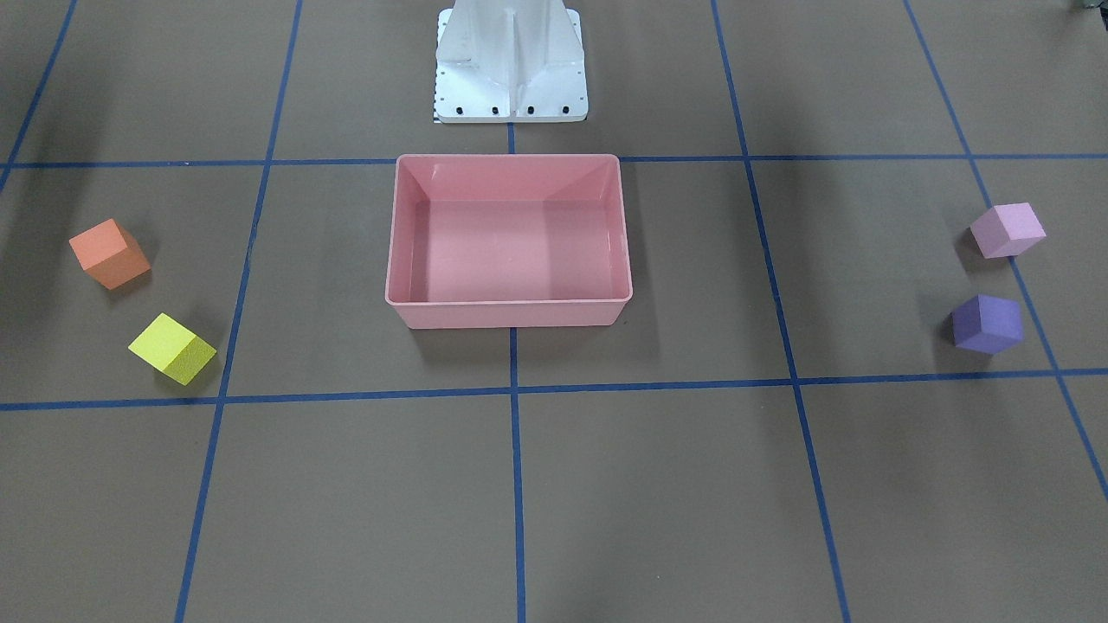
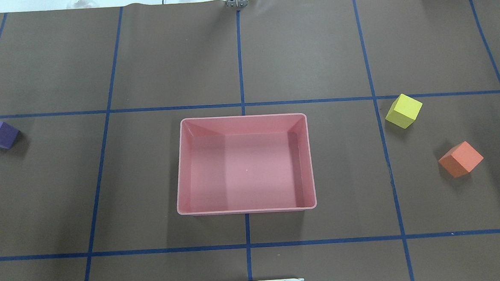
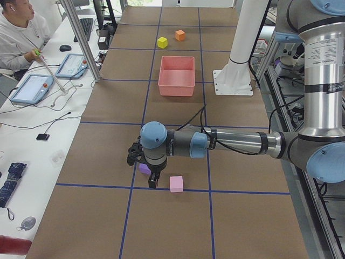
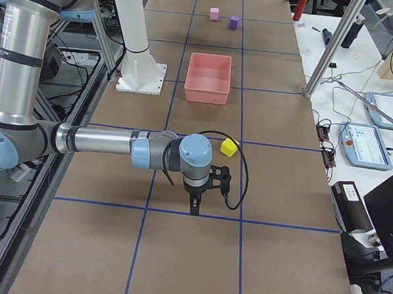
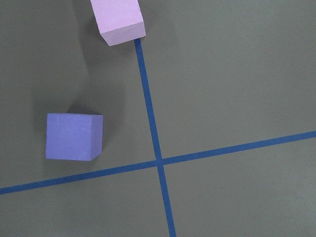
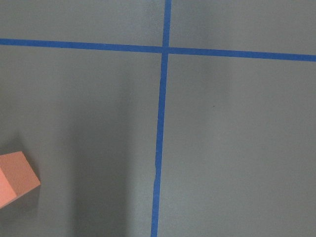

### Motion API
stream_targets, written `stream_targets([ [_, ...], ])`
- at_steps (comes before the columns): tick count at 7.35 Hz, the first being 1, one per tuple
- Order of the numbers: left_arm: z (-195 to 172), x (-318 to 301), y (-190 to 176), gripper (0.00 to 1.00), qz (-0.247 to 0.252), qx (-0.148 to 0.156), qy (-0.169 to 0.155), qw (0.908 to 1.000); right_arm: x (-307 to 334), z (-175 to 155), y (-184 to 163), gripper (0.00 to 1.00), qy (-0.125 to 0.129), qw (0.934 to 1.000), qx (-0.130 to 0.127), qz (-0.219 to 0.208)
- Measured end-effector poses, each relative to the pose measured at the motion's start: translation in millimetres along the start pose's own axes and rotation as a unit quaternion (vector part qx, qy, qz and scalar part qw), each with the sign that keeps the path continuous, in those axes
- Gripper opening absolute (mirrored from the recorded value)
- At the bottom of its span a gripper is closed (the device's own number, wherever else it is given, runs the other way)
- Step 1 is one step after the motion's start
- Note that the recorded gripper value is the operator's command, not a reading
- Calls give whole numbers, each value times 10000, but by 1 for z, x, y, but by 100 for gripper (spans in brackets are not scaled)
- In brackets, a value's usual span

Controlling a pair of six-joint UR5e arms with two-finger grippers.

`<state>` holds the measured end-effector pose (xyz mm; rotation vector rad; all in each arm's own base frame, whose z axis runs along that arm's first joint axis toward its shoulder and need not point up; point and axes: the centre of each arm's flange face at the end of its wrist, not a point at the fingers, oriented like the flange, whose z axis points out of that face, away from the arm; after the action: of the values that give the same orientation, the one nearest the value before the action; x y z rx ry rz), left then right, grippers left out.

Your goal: Place blocks into pink bin with both arms

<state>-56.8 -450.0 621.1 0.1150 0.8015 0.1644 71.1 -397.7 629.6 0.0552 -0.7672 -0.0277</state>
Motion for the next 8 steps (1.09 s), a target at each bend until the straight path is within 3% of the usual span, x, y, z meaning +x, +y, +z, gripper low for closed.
stream_targets([
  [5,-10,8,-13,100,155,113,-16,9998,0,0,-1,100,0,10000,5,-3],
  [8,0,40,-64,100,738,285,7,9969,-1,-1,-1,100,0,10000,14,-6],
])
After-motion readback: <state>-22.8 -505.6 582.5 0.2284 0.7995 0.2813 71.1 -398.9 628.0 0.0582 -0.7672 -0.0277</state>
